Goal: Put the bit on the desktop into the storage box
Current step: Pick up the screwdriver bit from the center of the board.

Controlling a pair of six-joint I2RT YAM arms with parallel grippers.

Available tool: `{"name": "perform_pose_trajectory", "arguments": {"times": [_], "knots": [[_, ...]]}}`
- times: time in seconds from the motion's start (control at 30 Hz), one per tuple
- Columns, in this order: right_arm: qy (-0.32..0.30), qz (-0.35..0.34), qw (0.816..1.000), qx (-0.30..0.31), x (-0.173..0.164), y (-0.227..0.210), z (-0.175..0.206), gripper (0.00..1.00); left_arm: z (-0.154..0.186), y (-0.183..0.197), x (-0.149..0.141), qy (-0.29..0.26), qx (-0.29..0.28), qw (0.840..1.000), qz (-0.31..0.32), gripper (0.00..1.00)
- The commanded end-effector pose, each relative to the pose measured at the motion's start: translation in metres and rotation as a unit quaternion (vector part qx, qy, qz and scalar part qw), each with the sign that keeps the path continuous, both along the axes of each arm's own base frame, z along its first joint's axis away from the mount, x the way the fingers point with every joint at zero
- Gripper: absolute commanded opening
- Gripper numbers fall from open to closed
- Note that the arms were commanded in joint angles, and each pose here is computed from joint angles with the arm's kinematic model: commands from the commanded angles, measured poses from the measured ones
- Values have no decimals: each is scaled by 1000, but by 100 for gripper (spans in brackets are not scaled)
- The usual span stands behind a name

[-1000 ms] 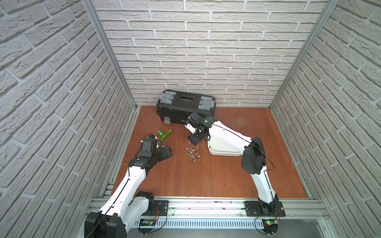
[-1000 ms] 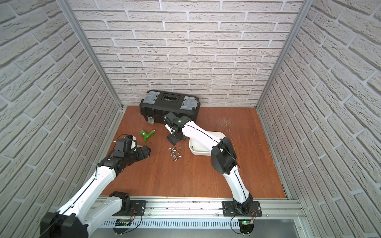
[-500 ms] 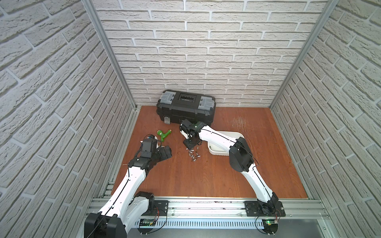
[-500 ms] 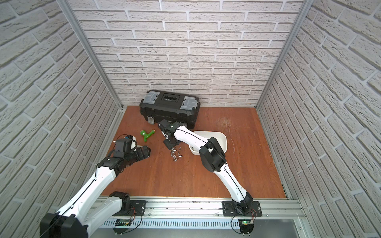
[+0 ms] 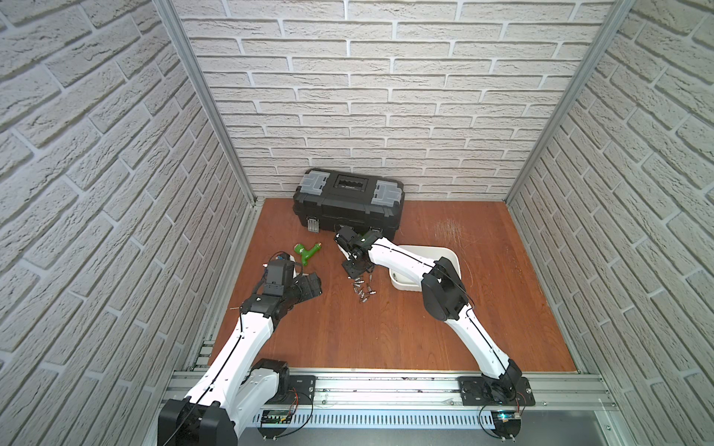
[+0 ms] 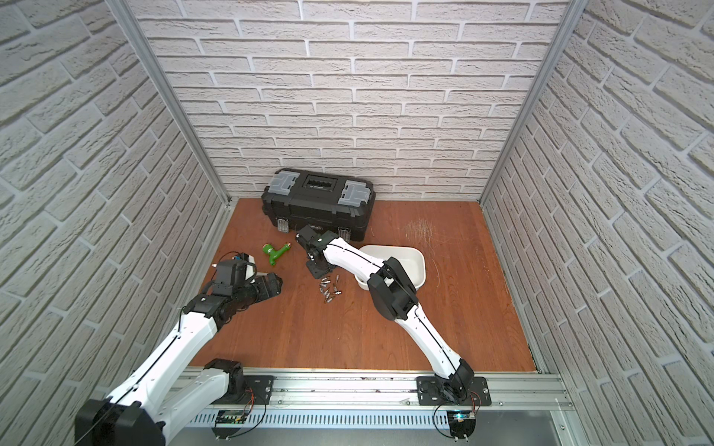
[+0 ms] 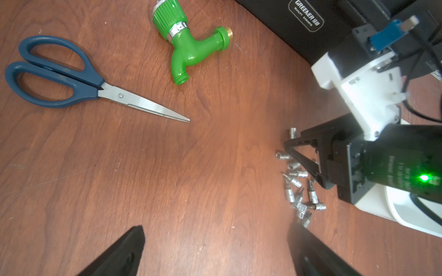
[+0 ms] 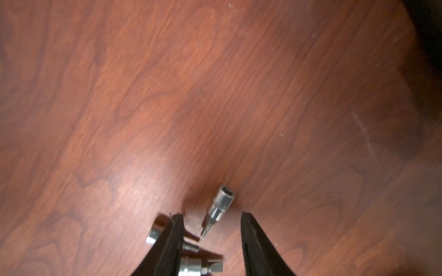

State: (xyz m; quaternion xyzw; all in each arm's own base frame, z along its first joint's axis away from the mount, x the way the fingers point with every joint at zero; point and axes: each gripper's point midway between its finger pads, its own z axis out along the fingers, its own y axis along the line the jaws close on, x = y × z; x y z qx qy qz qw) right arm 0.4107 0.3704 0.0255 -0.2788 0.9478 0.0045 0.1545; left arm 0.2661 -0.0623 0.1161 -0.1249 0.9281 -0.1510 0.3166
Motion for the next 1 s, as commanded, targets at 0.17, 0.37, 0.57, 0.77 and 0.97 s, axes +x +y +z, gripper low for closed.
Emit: {"name": "perform_pose_trajectory", "arguments": {"times": [0.17,0.37,0.57,0.77,0.97], "knots": [[-1,-15,1000,6,6,3,-12,38,-2,1,1,-4,8,1000,-1,98],[14,-20,1000,5,4,2,-25,29,-2,2,0,-3,8,1000,0,98],[15,-20,1000,-4,4,-2,-31,23,-2,1,1,-4,8,1000,-1,98],[11,-17,1000,-6,6,-3,-30,14,-1,1,1,-4,7,1000,-2,98],[2,-14,1000,-1,8,-2,-18,11,-1,0,2,-4,7,1000,-3,98]]}}
